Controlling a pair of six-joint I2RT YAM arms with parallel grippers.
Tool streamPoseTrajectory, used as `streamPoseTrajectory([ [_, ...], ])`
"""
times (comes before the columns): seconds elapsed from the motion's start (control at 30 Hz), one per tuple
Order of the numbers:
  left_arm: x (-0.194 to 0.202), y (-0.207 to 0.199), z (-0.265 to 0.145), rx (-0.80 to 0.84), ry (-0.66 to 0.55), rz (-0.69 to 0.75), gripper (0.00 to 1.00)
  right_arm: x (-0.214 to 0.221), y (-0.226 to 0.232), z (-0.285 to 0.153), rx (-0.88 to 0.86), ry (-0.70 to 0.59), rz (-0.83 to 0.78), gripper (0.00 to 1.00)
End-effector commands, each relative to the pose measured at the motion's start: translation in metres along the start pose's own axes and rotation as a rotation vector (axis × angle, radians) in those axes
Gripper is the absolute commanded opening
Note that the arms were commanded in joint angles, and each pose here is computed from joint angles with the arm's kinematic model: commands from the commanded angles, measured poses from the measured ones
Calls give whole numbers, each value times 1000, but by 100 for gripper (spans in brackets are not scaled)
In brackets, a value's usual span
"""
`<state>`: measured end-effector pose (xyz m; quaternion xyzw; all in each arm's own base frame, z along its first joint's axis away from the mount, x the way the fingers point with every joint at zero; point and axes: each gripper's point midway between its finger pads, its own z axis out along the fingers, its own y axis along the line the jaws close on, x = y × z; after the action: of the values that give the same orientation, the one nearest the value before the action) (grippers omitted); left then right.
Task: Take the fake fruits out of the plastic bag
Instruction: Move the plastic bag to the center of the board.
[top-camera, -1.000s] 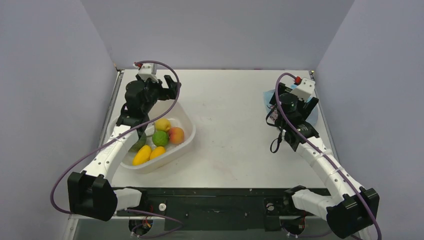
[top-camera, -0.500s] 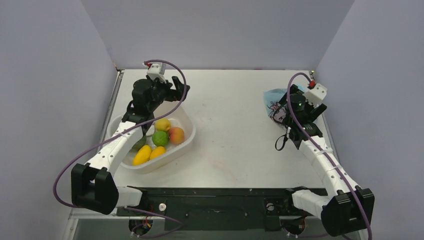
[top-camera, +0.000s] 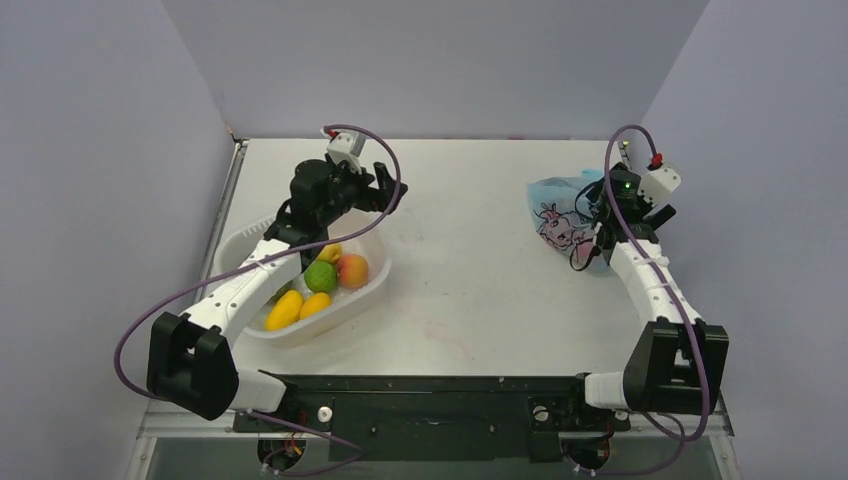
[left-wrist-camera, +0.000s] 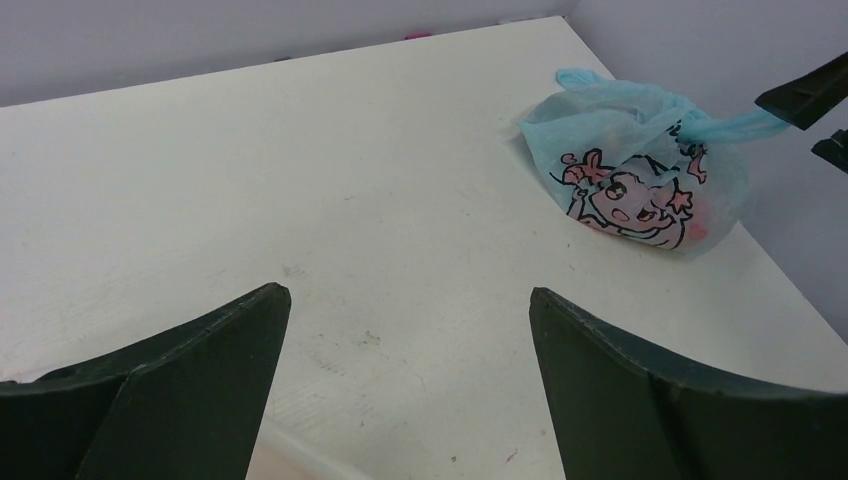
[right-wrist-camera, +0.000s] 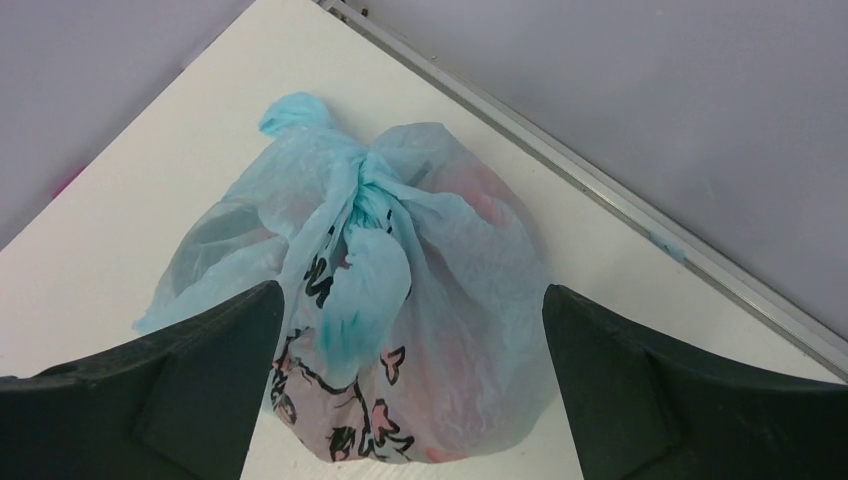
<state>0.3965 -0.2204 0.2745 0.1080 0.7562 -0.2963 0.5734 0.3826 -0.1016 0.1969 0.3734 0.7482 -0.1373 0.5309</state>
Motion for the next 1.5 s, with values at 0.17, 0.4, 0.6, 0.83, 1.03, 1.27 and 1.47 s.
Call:
streamPoseTrajectory([
  [0.17,-9,-30,7,73,-5,63,88,-7,23,29,-23,47,4,84],
  [0.4,1,-47,10,100,25,98,88,-1,14,30,13,47,-15,32],
  [0.6,12,-58,14,122,54,107,88,8,14,19,23,35,-78,0],
  [0.83,20,-67,17,155,79,91,88,46,58,-26,-142,68,-196,0],
  [1.03,18,-73,13,165,72,97,88,89,93,-77,-386,184,-198,0],
  [1.27,24,-80,11,175,81,128,88,135,119,-158,-639,278,-262,0],
  [1.47,32,-88,12,190,95,138,88,190,123,-220,-805,412,-253,0],
])
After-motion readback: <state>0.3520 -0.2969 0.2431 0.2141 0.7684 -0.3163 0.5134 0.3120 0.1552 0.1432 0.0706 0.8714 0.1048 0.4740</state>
